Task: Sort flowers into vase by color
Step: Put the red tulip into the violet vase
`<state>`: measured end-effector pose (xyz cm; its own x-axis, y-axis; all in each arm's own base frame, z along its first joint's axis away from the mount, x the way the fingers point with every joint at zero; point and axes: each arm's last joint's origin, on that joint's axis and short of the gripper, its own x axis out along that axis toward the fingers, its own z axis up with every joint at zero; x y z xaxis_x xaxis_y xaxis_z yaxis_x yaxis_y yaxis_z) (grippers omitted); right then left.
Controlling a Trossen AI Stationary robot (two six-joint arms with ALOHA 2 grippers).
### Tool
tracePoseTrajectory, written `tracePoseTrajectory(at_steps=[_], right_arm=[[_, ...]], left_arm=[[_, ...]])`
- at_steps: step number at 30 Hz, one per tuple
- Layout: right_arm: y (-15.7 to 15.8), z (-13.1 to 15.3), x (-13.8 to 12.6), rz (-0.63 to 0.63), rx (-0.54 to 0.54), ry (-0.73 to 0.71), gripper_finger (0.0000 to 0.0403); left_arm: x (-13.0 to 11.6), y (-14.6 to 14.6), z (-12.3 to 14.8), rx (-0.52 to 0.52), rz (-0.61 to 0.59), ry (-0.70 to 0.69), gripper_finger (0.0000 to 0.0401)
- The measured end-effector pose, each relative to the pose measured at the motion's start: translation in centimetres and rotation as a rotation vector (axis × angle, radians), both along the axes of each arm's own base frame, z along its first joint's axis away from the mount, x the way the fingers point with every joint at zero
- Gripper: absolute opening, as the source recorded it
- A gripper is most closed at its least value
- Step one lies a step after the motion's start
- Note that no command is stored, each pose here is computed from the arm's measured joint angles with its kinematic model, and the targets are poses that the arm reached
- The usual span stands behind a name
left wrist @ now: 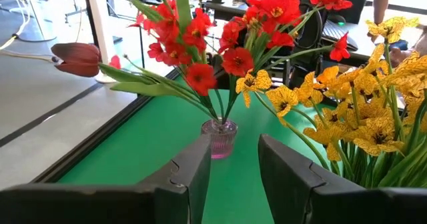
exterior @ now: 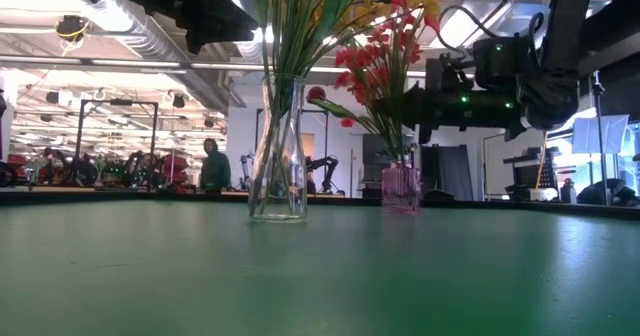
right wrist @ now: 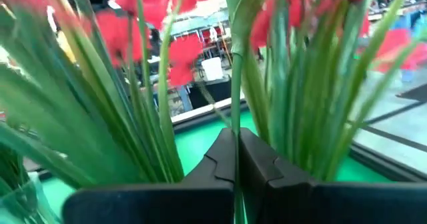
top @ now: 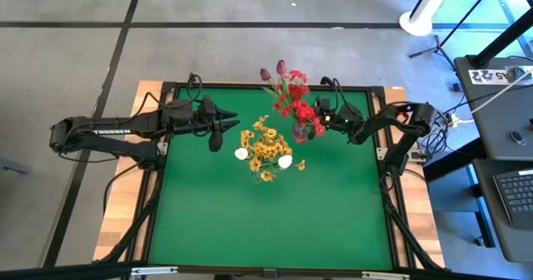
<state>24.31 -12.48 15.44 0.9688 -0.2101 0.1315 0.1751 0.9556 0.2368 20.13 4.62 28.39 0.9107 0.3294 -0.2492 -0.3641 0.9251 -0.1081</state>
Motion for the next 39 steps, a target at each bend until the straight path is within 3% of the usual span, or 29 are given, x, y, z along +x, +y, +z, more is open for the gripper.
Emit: tracePoseTrajectory(at_steps=[27,39], right_arm=[[1.5,-1.0,-2.9,-0.024,-0.035,0.038,0.0003],[2.0,-0.8,-3.6,-0.026,-0.059,0.049,0.0104]], left_arm=[[0.0,0.0,0.0,-0.002,0.009,-0.001,0.0121],[0.0,0.0,0.0,-0.007,0.01,-0.003,0.0121]])
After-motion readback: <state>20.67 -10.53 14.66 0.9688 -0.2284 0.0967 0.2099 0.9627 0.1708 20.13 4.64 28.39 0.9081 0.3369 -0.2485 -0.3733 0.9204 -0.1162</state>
